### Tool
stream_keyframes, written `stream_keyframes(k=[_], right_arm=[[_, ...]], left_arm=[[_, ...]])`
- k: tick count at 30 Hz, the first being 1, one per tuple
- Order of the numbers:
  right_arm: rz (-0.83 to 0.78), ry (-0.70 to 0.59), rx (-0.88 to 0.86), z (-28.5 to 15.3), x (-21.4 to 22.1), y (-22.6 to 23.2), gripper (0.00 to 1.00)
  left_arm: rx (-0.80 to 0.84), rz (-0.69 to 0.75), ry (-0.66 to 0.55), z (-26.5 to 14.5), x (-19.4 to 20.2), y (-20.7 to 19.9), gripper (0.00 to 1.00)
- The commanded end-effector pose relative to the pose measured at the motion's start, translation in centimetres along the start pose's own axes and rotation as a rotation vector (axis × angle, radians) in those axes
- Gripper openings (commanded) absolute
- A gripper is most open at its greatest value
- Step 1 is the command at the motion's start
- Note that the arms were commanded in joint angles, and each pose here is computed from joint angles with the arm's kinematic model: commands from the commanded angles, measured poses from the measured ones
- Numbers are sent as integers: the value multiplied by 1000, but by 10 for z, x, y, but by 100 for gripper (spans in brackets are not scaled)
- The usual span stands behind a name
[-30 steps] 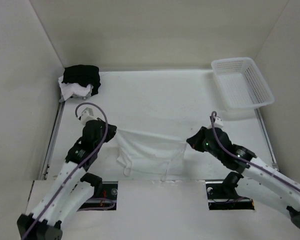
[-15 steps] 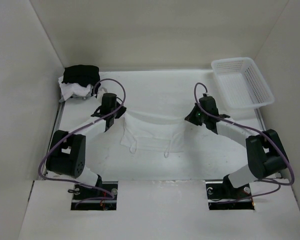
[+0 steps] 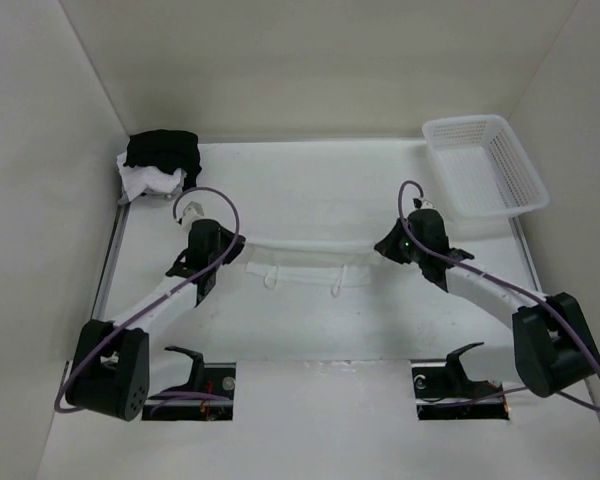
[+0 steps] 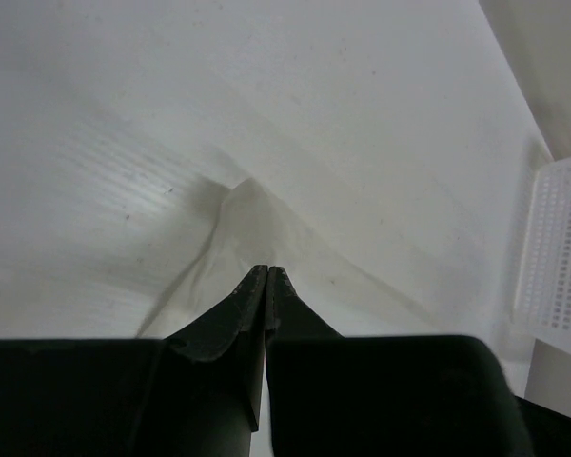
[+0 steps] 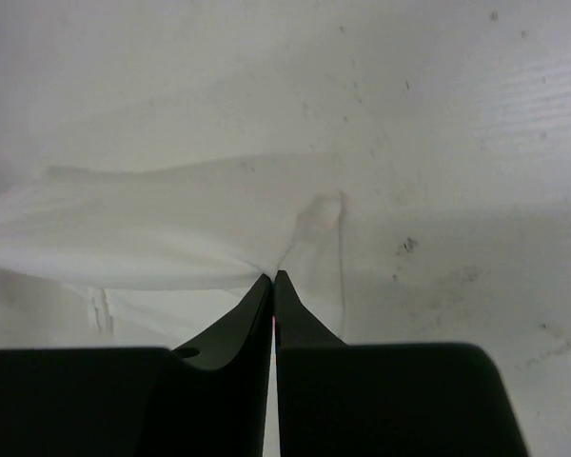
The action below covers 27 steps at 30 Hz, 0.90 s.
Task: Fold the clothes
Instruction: Fold the tank top
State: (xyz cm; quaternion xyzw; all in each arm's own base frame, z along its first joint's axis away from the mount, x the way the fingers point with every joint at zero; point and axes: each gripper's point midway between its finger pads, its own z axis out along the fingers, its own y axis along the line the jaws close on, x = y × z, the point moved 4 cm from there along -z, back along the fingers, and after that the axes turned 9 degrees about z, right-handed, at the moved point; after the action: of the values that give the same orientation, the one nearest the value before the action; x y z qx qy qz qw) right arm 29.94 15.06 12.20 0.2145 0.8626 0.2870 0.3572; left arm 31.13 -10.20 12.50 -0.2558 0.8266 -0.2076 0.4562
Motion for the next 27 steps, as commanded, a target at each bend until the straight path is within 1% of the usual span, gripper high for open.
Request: stream_keyframes(k=[1, 5, 11, 13, 16, 20, 22, 24, 25, 27], right_arm=[[-10, -12, -23, -7, 11, -2, 5], [-32, -3, -23, -18, 31, -6, 6], [-69, 34, 11, -31, 61, -13, 6], [-74, 41, 35, -34, 70, -18, 6], [-63, 66, 63, -36, 85, -28, 7], [-40, 124, 74, -42, 108, -33, 11], [-33, 140, 88, -43, 116, -36, 12], [-35, 167, 91, -46, 126, -36, 13], [-38, 177, 90, -48, 130, -37, 16], [-30, 179, 86, -53, 133, -36, 25]], left_arm=[[46, -13, -36, -16, 1, 4, 0], [44, -4, -29, -28, 19, 21, 0], [50, -5, -36, -39, 28, 34, 0], [47, 4, -20, -41, 35, 38, 0], [47, 5, 3, -44, 48, 46, 1], [31, -7, 8, -48, 56, 59, 2], [24, -13, 1, -50, 56, 63, 3], [20, -19, -1, -52, 57, 67, 6], [20, -22, -2, -53, 57, 68, 9], [23, -28, -4, -56, 55, 69, 19]])
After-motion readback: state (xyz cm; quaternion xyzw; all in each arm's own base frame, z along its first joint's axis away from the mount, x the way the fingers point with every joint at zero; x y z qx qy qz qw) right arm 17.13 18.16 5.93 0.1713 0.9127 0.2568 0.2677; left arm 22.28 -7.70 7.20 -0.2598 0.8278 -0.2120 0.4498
